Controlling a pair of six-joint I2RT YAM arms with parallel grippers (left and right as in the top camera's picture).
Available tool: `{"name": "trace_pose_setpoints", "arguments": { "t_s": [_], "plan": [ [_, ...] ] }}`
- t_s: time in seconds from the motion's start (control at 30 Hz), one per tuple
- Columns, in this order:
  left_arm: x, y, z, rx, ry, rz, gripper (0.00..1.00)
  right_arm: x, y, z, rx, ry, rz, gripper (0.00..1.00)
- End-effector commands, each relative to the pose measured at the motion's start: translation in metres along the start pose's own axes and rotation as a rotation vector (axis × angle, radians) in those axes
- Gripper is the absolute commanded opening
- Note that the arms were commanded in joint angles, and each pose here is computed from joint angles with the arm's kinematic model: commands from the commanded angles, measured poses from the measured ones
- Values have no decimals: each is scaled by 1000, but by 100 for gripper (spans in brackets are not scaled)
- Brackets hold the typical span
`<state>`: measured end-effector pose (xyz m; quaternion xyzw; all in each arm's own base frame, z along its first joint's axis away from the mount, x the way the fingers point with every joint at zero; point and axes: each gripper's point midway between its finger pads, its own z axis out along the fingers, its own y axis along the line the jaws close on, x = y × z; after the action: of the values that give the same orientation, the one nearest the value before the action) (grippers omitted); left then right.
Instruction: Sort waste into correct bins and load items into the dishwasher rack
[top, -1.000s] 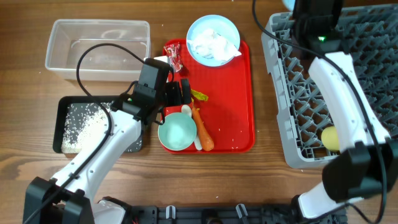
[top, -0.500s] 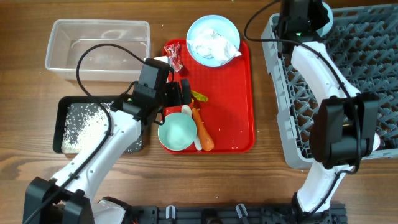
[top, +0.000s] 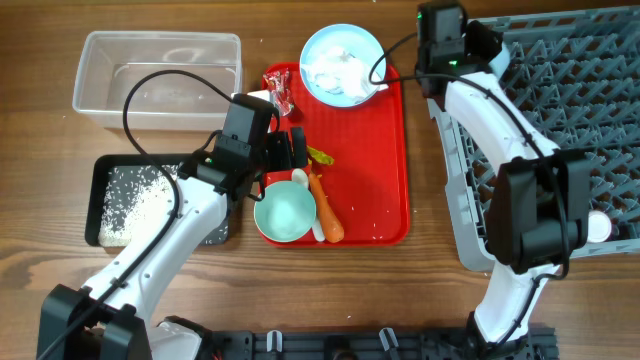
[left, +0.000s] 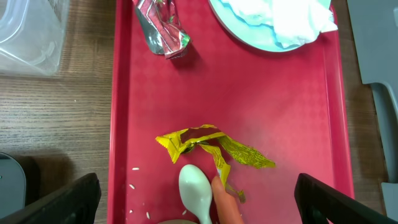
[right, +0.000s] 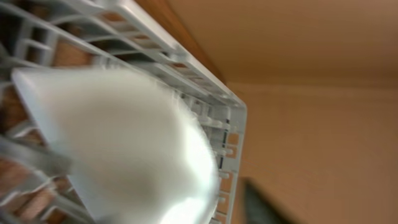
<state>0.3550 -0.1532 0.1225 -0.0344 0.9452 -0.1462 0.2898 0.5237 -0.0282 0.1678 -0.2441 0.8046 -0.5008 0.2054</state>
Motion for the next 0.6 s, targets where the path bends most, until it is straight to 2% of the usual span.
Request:
{"name": "trace_pose_setpoints", "arguments": {
  "t_s": [0.0, 0.27, 0.4, 0.43, 0.47, 0.57],
  "plan": [
    [-8, 1, -5, -5, -28, -17, 100, -8, 18, -8, -35, -29, -34, 99],
    [-8, 1, -5, -5, -28, -17, 100, -33, 15, -28, -13, -107, 46, 100],
    [-8, 1, -5, -5, -28, -17, 100, -59, -4, -55, 23, -210, 217, 100],
    [-9, 0, -5, -5, -28, -17, 100, -64, -4, -70, -33, -253, 346, 100],
    [-8, 1, -5, -5, -28, -17, 100, -65, 1, -78, -94, -274, 392, 100],
    [-8, 1, -5, -5, -28, -17, 100, -70, 39, -116, -488, -346, 524, 100]
  ]
}}
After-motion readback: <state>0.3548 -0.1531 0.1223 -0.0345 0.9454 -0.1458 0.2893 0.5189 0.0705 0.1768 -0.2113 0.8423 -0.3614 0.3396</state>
